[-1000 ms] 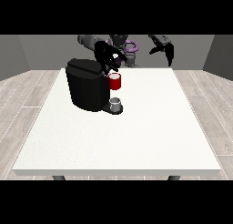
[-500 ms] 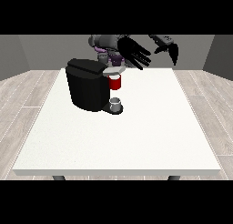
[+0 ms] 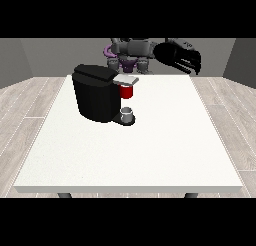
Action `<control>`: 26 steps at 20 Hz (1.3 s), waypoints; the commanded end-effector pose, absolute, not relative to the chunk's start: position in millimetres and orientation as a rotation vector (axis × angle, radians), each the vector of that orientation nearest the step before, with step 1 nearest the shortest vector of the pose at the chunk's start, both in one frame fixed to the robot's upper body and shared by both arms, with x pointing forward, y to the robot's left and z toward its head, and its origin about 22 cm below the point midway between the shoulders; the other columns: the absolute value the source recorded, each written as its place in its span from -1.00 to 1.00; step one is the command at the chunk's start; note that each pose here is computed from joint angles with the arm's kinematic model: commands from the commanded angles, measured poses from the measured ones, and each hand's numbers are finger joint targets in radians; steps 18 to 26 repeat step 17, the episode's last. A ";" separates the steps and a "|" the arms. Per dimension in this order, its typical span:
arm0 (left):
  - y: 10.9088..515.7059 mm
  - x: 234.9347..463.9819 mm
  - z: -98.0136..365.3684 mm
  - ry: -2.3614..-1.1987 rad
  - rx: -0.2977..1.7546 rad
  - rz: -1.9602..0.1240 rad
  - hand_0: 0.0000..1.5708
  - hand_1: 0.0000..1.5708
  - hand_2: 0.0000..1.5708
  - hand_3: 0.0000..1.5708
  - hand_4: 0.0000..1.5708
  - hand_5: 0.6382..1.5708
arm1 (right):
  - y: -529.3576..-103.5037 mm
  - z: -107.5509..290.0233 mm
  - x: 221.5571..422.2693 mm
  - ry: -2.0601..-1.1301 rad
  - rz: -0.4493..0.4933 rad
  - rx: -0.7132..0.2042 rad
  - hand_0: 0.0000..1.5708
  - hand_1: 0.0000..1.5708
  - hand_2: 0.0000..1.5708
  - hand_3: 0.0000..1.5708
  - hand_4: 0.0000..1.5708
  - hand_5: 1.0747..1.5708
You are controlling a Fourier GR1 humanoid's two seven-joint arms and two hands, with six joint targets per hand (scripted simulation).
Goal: Insert the coffee pod into the coffee machine and close the lid
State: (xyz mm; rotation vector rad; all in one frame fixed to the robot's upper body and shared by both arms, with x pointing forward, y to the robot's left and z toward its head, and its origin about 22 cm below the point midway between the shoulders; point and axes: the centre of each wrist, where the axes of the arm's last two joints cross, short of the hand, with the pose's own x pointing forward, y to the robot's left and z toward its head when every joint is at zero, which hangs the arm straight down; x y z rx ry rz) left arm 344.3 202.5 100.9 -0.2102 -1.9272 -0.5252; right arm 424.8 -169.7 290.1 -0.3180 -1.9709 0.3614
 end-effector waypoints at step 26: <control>258.1 314.6 44.6 -1.765 -0.129 -0.347 -1.00 -1.00 -1.00 -1.00 -0.66 1.00 | -85.2 165.2 408.6 -1.980 0.522 0.088 -1.00 -1.00 -1.00 -1.00 -0.67 1.00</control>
